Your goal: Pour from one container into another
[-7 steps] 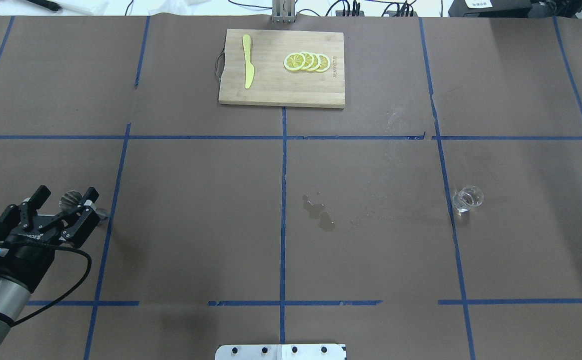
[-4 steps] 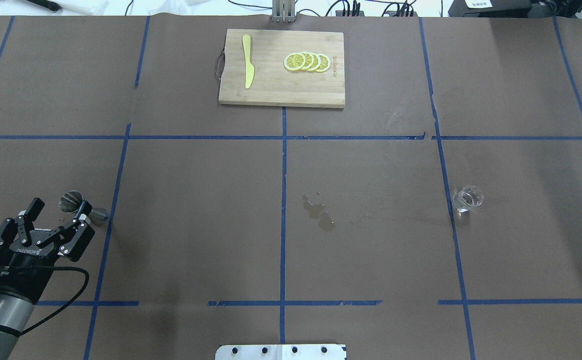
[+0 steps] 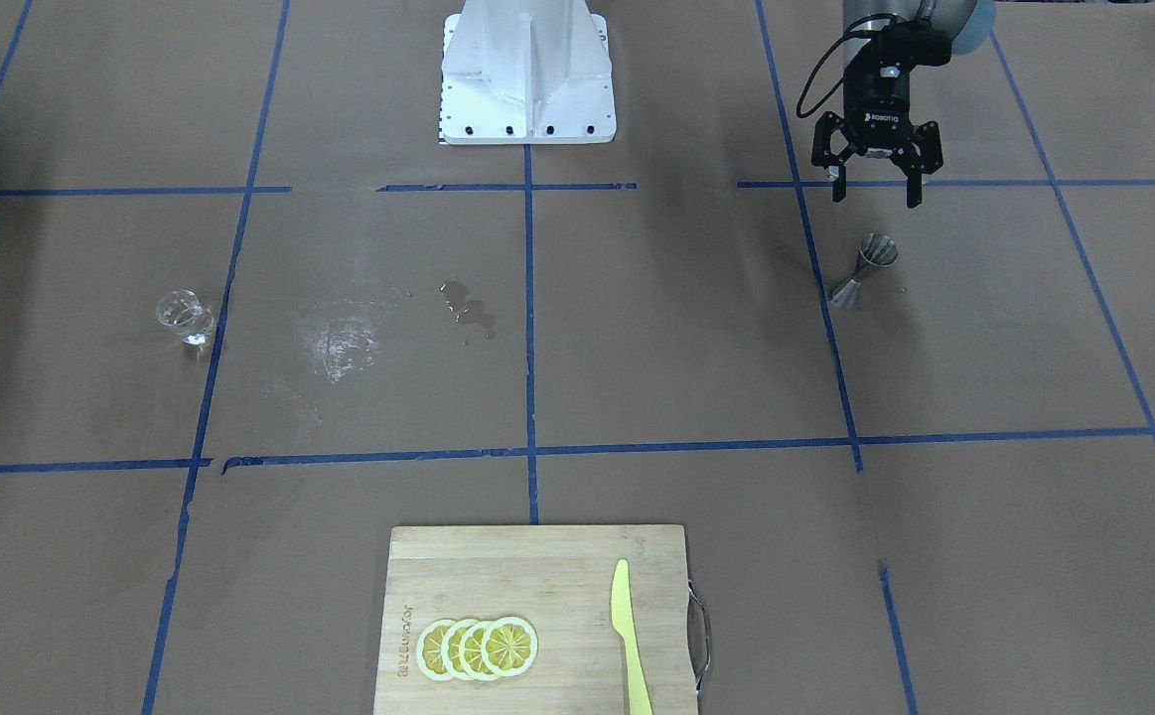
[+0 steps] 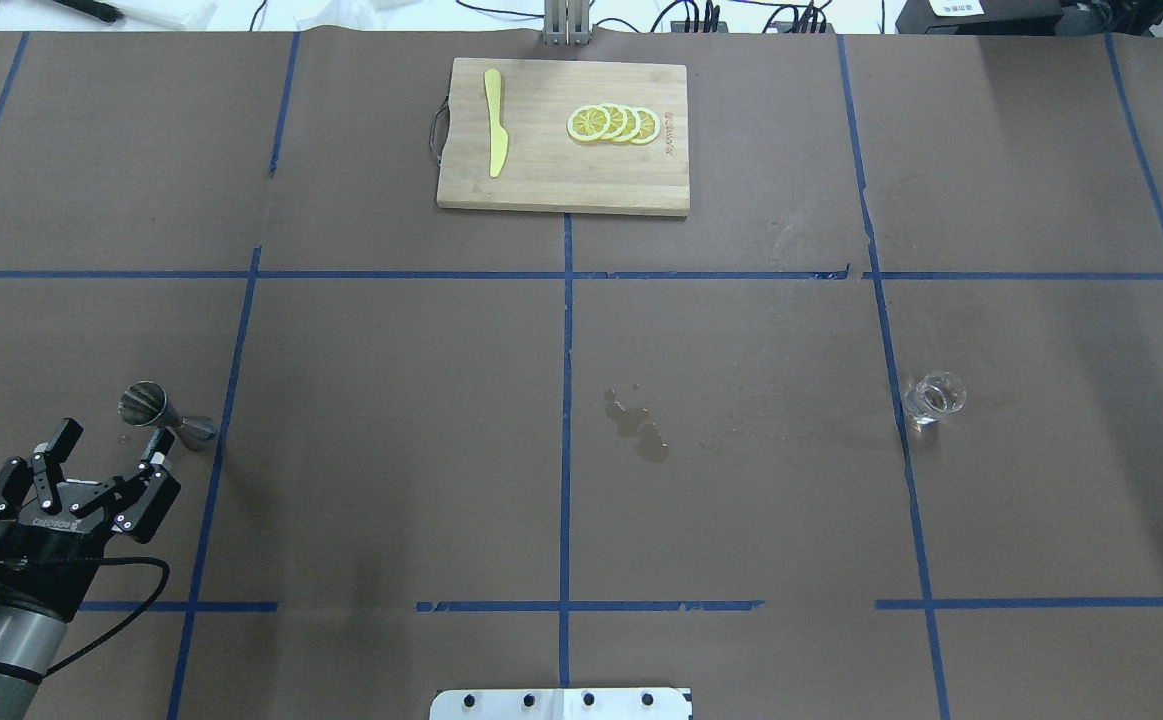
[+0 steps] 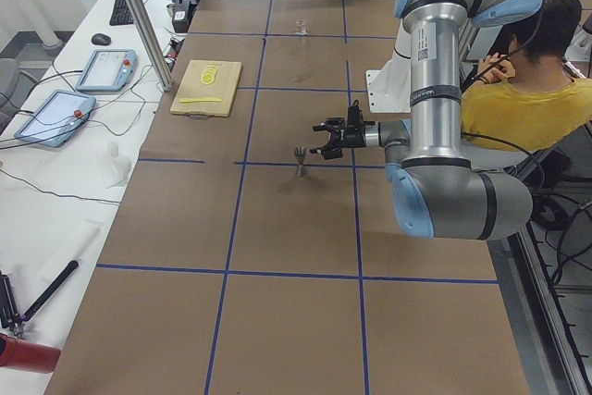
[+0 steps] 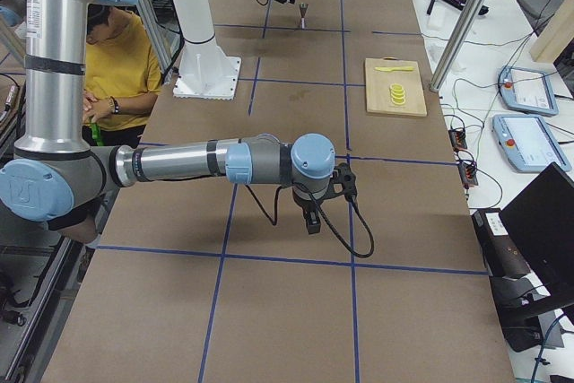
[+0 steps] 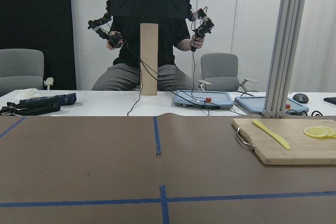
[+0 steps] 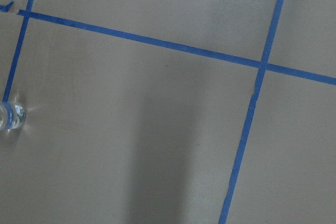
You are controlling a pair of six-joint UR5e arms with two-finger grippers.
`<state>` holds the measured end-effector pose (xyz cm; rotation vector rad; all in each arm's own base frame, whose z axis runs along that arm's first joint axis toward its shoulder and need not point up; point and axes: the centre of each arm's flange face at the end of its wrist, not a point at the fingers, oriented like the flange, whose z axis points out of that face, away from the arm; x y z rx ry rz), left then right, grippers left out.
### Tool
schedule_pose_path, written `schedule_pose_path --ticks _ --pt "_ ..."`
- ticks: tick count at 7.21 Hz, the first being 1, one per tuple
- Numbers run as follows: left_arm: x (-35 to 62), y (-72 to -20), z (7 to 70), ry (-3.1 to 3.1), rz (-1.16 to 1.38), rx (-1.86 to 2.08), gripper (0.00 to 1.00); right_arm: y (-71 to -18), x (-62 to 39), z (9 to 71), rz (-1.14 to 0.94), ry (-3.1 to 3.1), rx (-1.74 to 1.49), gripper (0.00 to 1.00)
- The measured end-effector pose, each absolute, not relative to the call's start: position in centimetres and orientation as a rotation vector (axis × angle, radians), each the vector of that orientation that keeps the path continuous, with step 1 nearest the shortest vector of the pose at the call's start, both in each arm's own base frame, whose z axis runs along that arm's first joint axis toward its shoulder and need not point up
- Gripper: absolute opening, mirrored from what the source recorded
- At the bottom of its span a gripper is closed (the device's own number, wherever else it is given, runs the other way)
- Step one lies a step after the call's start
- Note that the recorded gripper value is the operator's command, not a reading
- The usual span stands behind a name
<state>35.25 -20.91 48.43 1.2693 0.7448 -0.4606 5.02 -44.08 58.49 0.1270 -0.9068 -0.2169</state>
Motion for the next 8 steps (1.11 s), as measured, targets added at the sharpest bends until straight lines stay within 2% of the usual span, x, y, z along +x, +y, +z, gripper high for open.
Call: schedule_pose_path --ticks 8 --pt "38.1 -20.5 52.0 0.725 -0.446 1.282 0.99 -44.0 5.0 58.6 -0.220 -0.906 0.127 1.00"
